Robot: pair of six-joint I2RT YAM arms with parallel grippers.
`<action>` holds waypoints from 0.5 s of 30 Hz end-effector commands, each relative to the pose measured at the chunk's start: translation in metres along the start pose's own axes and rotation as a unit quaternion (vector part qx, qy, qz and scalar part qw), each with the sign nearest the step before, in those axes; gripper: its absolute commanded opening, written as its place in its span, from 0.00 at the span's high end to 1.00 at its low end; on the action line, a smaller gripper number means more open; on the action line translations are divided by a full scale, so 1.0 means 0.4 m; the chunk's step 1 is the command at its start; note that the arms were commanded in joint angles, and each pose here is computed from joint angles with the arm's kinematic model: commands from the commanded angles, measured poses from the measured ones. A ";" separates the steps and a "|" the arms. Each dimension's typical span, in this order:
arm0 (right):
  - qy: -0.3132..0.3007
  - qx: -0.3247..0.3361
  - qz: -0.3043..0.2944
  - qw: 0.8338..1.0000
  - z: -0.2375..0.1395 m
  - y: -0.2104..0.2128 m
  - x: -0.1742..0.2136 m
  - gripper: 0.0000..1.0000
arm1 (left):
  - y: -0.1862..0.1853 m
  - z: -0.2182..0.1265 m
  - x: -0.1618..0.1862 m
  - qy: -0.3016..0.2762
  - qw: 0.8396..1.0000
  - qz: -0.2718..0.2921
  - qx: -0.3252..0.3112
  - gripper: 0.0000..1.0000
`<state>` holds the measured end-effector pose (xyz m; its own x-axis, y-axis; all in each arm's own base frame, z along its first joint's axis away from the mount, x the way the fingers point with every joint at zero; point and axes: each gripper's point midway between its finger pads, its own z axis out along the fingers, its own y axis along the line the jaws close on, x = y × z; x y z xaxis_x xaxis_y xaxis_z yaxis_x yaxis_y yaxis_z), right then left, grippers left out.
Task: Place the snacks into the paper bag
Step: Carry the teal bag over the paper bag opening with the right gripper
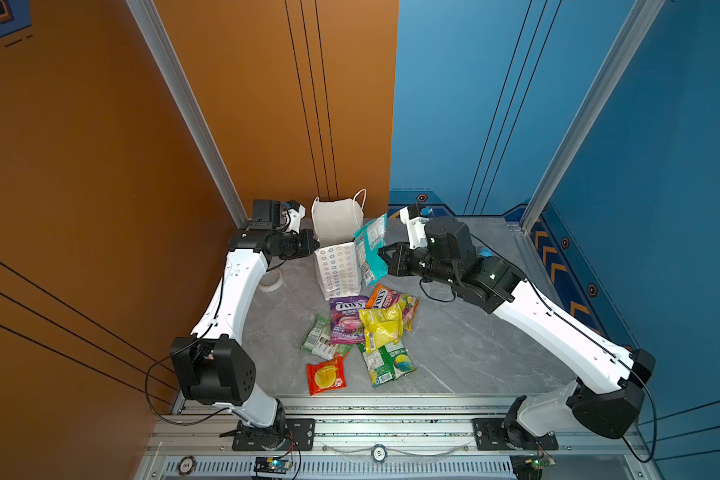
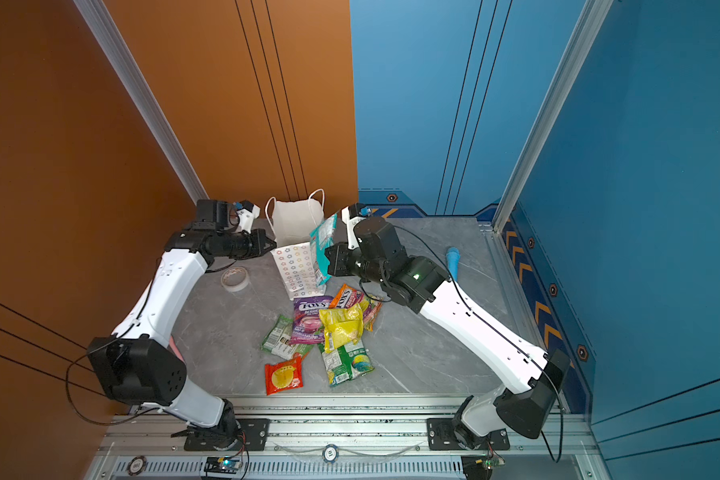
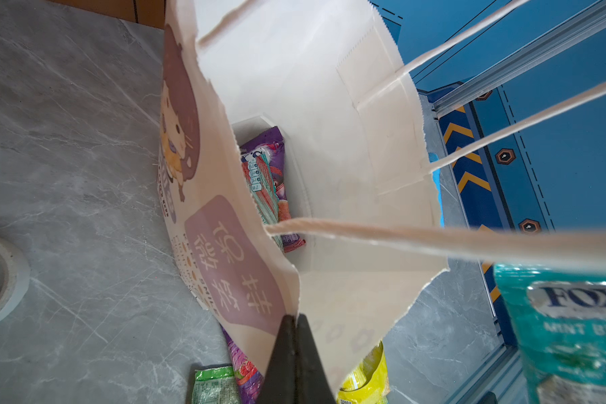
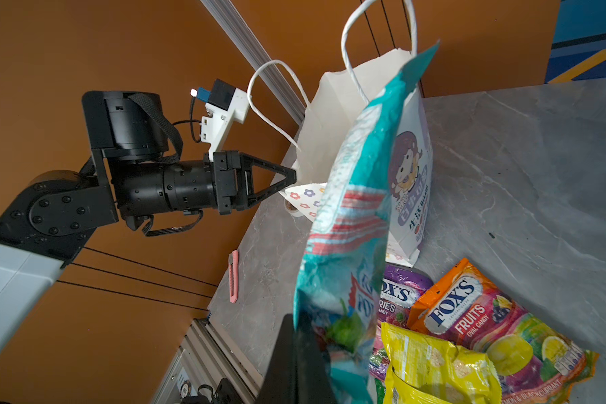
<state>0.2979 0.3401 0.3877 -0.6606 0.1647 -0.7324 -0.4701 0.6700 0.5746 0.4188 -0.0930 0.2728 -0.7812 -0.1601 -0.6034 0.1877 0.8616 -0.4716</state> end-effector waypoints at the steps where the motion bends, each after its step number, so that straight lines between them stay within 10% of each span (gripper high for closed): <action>1: -0.047 -0.055 -0.021 0.997 -0.011 0.089 -0.077 1.00 | 0.024 0.025 0.038 0.028 0.999 -0.015 -0.010 0.98; 15: -0.064 -0.070 -0.042 0.995 0.099 0.137 -0.157 1.00 | 0.022 0.021 0.037 0.026 0.999 -0.015 -0.010 0.98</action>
<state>0.3332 0.3915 0.4153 -0.6080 0.1679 -0.7760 -0.5455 0.6219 0.5619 0.4188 -0.0930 0.2728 -0.7812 -0.1601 -0.6034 0.1877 0.8616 -0.4716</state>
